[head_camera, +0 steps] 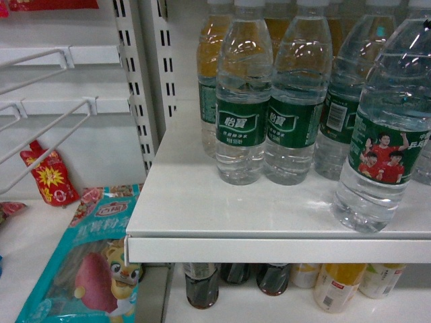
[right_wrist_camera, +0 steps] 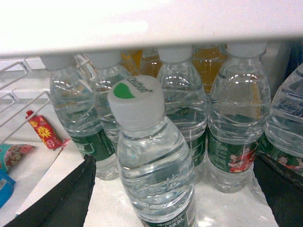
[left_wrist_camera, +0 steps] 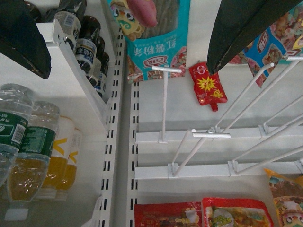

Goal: Move water from second to third shelf

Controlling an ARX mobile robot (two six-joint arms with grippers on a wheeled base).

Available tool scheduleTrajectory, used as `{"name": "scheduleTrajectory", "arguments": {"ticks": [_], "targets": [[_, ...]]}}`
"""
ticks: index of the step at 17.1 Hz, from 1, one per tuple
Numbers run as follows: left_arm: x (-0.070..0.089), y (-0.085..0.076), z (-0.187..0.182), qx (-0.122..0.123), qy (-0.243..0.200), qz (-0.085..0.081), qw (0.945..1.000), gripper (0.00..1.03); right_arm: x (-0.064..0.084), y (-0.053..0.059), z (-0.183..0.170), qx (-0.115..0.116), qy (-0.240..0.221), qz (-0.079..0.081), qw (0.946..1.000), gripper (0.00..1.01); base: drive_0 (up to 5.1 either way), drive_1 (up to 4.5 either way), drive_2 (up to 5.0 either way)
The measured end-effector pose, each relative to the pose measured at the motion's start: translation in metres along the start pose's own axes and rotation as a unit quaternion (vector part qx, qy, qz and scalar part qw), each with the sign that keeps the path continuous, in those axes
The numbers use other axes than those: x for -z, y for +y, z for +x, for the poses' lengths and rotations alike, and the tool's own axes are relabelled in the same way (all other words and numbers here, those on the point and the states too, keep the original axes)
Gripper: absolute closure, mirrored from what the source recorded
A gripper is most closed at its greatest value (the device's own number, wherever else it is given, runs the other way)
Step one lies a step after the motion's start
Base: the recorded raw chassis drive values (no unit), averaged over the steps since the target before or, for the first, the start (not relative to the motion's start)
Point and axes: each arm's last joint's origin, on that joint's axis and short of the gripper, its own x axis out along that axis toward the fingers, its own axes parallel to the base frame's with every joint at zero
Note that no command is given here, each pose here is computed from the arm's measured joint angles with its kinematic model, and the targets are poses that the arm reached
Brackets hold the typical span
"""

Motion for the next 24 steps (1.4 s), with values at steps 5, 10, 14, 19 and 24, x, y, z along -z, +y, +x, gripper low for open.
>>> {"name": "scheduleTrajectory", "arguments": {"ticks": [5,10,14,19,24], "targets": [[0.000,0.000,0.000,0.000,0.000,0.000,1.0000,0.05,-0.005,-0.002,-0.034,0.003,-0.016,0.008,0.9998,0.03,0.0,0.00,0.0],[0.000,0.000,0.000,0.000,0.000,0.000,1.0000,0.05,-0.008,-0.004,-0.057,0.011,-0.032,0.016,0.9993,0.03,0.0,0.00,0.0],[0.000,0.000,0.000,0.000,0.000,0.000,1.0000,0.05,-0.009,-0.006,-0.070,0.016,-0.041,0.018,0.9989,0.03,0.0,0.00,0.0],[0.000,0.000,0.000,0.000,0.000,0.000,1.0000,0.05,-0.006,-0.013,-0.088,0.094,-0.103,-0.017,0.9901,0.16,0.0,0.00,0.0],[0.000,0.000,0.000,0.000,0.000,0.000,1.0000,0.05,0.039,-0.012,-0.120,0.140,-0.093,-0.060,0.9840,0.79,0.0,0.00,0.0]]}}
